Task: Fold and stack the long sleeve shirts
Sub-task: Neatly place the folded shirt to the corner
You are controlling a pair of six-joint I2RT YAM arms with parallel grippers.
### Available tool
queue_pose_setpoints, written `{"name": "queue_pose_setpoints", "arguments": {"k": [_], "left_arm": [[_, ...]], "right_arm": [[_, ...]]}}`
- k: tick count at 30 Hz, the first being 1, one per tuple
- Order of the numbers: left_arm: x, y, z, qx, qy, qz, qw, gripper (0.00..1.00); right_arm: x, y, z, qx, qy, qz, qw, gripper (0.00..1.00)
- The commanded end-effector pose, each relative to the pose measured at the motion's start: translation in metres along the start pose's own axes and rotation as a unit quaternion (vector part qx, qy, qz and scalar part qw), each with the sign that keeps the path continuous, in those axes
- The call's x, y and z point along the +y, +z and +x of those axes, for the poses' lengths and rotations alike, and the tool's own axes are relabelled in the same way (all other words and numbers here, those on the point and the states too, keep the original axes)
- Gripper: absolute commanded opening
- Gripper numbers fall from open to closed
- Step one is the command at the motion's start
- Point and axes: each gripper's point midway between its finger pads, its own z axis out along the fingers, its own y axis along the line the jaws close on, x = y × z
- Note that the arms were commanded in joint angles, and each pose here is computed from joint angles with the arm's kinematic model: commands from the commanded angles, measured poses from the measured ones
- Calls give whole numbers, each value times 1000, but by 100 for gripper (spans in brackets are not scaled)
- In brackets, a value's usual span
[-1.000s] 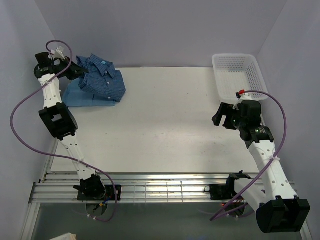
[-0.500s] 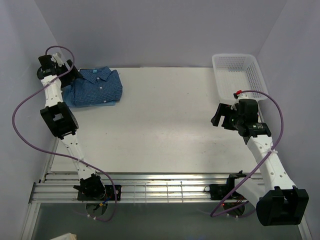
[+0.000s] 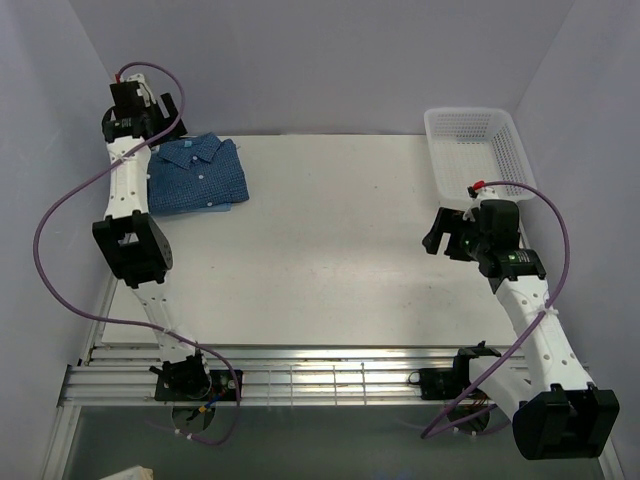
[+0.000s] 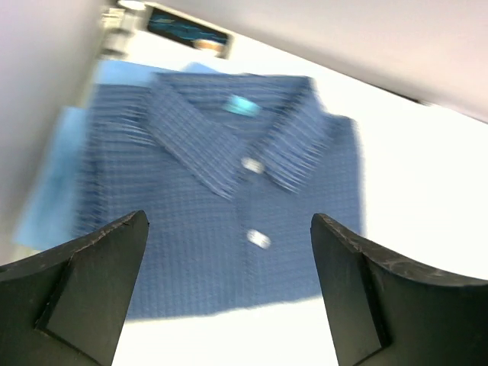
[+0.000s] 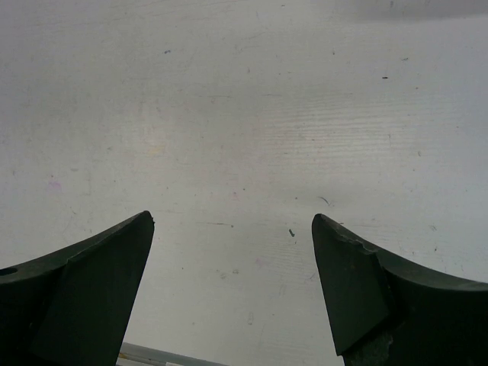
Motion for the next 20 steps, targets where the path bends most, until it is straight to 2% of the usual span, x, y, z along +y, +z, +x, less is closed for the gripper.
{"name": "queue_pose_setpoints", "arguments": {"k": [1,4,6,7,8,9,10,12,13,14,15,16,17,20], "left_arm": [[-24,-63,-26,-32,-44,62,997,98],[-38,-75,-1,4,-77,100,992,98],[-43,-96,1,1,-92,110,990,98],[-49,-97,22,24,-96,119,988,98],[-56,-118,10,-6,-87,130,988,98],[-69,-125,15,-11,-69,132,989,98],[-63,-128,25,-9,-79,98,992,98],[-71,-166,19,-42,-97,120,987,98],[-73,-176,24,-47,-110,130,984,98],[-75,-172,49,-36,-129,144,980,98],[-77,-199,44,-64,-136,158,976,98],[-78,-204,50,-70,-144,163,974,98],[-73,-201,73,-50,-160,153,974,98],[-79,-219,86,-43,-163,175,970,98]], "right_arm": [[4,-13,-17,-29,-17,-1,999,90],[5,-16,-18,-35,-20,-2,999,90],[5,-18,-17,-39,-21,-5,999,90],[6,-19,-18,-41,-21,-5,999,90],[7,-22,-20,-47,-23,-6,999,90],[5,-23,-21,-52,-22,-2,998,90],[4,-24,-23,-58,-19,3,998,90],[1,-27,-27,-77,-9,13,997,90],[1,-28,-28,-84,-8,13,996,90],[1,-30,-30,-90,-7,14,996,90],[-1,-32,-32,-95,-7,20,995,90],[-2,-34,-33,-98,-7,24,995,90],[-2,-37,-34,-104,-9,24,994,90],[-3,-39,-31,-105,-7,26,994,90]]}}
